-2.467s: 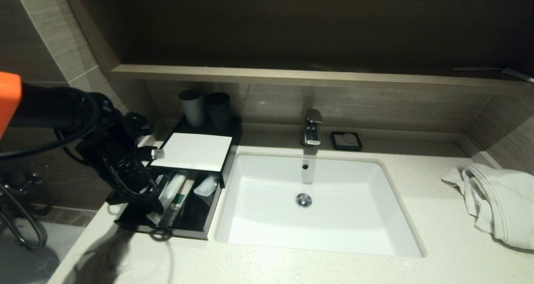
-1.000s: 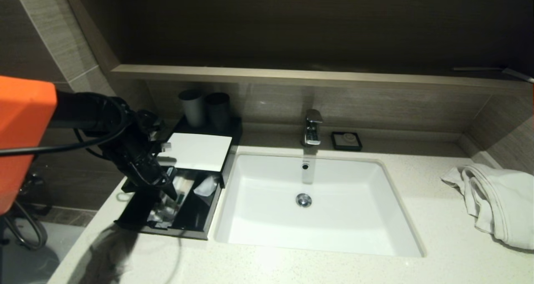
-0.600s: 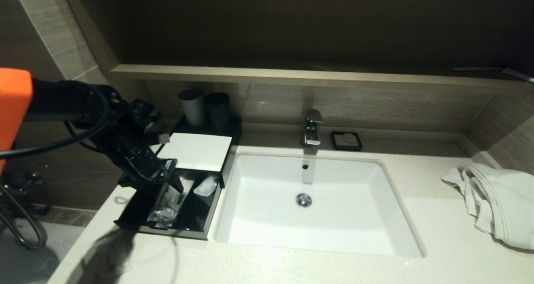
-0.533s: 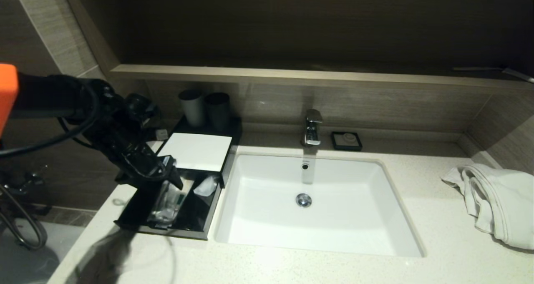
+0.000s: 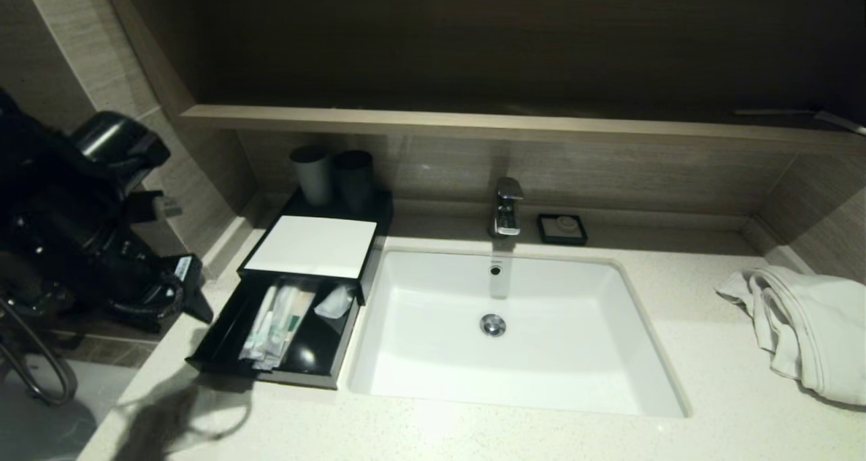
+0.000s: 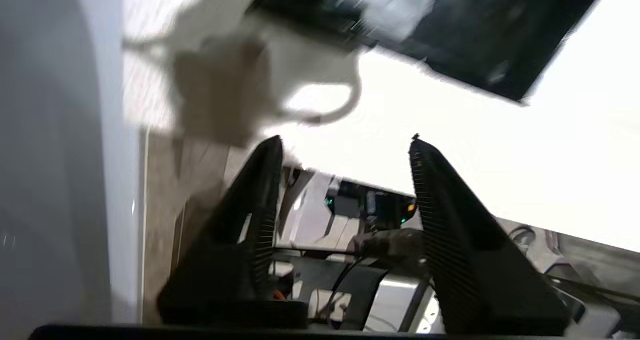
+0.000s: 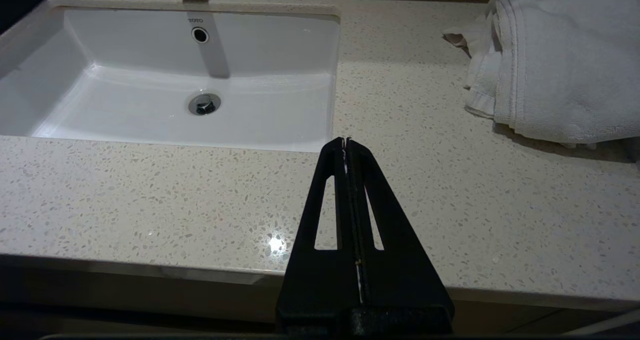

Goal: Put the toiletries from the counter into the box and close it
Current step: Pick up the bathroom toiletry

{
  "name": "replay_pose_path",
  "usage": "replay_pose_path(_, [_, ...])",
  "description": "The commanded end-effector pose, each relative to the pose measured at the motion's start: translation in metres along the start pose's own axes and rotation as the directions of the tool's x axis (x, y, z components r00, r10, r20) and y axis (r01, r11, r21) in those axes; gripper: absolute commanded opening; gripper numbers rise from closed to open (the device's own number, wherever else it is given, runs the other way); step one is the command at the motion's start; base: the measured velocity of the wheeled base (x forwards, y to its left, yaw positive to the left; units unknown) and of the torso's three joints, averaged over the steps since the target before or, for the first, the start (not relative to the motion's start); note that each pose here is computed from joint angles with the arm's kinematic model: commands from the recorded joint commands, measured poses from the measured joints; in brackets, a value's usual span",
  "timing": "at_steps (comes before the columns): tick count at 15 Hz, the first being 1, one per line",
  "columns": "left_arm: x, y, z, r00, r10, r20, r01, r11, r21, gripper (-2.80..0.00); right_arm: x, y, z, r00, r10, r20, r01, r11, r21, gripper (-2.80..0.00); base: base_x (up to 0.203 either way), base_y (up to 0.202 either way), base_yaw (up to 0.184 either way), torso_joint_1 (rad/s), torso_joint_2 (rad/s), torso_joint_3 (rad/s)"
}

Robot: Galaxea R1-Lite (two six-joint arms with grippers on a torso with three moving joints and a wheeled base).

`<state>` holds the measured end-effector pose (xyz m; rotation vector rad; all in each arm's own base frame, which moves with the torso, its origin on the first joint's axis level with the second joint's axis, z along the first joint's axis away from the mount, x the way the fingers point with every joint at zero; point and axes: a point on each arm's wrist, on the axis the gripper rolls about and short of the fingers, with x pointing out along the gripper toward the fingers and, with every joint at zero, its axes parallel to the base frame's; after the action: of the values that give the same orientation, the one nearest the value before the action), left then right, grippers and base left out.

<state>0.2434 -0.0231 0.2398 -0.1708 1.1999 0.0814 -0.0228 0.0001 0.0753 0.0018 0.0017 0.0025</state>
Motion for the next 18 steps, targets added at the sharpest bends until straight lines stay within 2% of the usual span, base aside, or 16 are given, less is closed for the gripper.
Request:
replay_pose_path(1, [-0.001,0.010,-0.032,0.999,0.032,-0.023,-0.033,0.999,-0.039,-2.80,0.000,0.000,0.000,1.000,0.001,0.000,-0.001,1.000,0.000,-2.80,0.000,0.000,0.000,0.000,0.00,0.000])
replay_pose_path(2, [0.008,0.013,-0.045,0.998,0.043,-0.035,-0.045,0.997,-0.059,-2.80,0.000,0.000,0.000,1.000,0.001,0.000,-0.001,1.000,0.000,-2.80,0.000,0.000,0.000,0.000,0.00,0.000])
replay_pose_path(4, [0.029,0.019,-0.067,0.999,0.046,-0.011,-0.047,0.995,-0.084,-2.80,0.000,0.000,0.000,1.000,0.001,0.000,-0.001,1.000,0.000,-2.80,0.000,0.000,0.000,0.000,0.00,0.000])
replay_pose_path(7, [0.050,0.024,-0.085,0.995,0.027,0.091,-0.018,0.995,-0.102,-2.80,0.000,0.000,0.000,1.000,0.001,0.000,-0.001,1.000,0.000,-2.80,0.000,0.000,0.000,0.000,0.00,0.000])
replay_pose_path(10, [0.052,0.038,-0.084,0.994,0.060,0.089,-0.044,0.984,-0.170,-2.80,0.000,0.000,0.000,1.000,0.001,0.000,-0.001,1.000,0.000,-2.80,0.000,0.000,0.000,0.000,0.00,0.000])
replay_pose_path(13, [0.058,0.041,-0.081,0.995,0.068,0.074,-0.054,0.981,-0.186,-2.80,0.000,0.000,0.000,1.000,0.001,0.000,-0.001,1.000,0.000,-2.80,0.000,0.000,0.000,0.000,0.00,0.000])
replay_pose_path(15, [0.058,0.039,-0.071,0.995,0.049,0.082,-0.033,0.981,-0.189,-2.80,0.000,0.000,0.000,1.000,0.001,0.000,-0.001,1.000,0.000,-2.80,0.000,0.000,0.000,0.000,0.00,0.000])
replay_pose_path(18, [0.061,0.042,-0.070,0.997,0.038,0.064,-0.024,0.979,-0.203,-2.80,0.000,0.000,0.000,1.000,0.001,0.000,-0.001,1.000,0.000,-2.80,0.000,0.000,0.000,0.000,0.00,0.000])
